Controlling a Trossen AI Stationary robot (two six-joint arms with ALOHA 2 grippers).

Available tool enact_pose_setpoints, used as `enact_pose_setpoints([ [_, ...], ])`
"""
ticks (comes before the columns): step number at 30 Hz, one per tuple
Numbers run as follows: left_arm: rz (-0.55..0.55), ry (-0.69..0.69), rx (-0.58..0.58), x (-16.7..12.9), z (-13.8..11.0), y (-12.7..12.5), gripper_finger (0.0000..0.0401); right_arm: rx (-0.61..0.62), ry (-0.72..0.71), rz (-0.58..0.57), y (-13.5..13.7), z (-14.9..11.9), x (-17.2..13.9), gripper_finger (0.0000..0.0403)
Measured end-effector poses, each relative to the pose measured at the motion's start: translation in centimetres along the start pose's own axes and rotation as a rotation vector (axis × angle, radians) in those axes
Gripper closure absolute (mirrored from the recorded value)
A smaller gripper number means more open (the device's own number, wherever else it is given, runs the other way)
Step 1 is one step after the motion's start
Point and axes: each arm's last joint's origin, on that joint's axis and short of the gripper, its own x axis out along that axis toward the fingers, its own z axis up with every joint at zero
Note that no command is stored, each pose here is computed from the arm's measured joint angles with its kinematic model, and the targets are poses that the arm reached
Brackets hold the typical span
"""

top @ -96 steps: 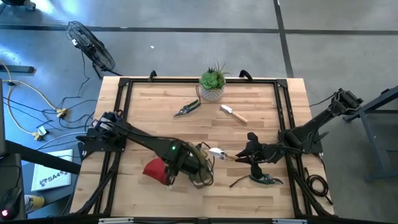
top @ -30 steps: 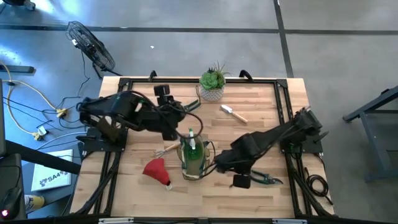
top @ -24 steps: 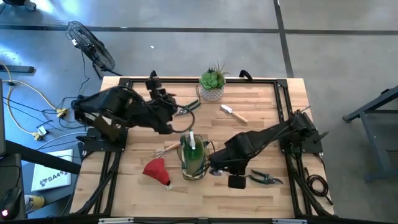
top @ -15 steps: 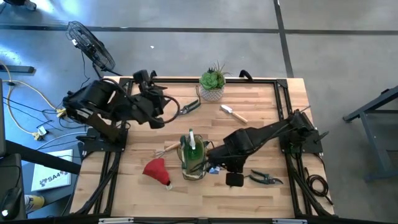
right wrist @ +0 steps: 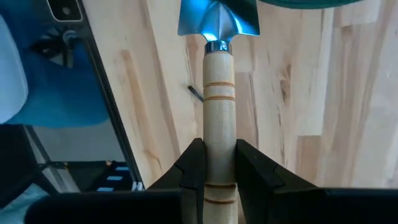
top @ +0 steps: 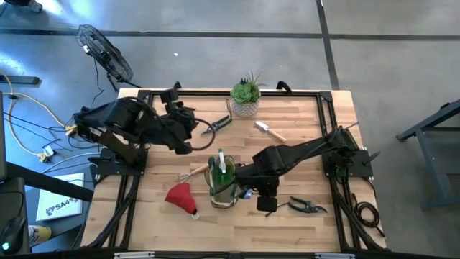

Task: Pick & Place Garden tools in Gardening bag
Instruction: Put the right brown trowel into the gardening bag

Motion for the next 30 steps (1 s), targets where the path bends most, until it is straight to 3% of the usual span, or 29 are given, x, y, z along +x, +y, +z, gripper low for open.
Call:
enact_pose_setpoints([
  [12,0.103,0.145,0.102,2.9,-3.7,-2.3,0.0219,0.037,0.024,0.0,-0.9,1.1,0.8,0.0354],
  [18,0.112,0.164,0.063,3.0,-5.4,-2.2,0.0219,0.073,0.036,0.016,-0.7,1.1,0.9,0.0354],
  [30,0.061,0.162,-0.012,2.4,-6.0,-1.6,0.0219,0.068,0.04,0.011,0.0,0.7,1.1,0.0354],
])
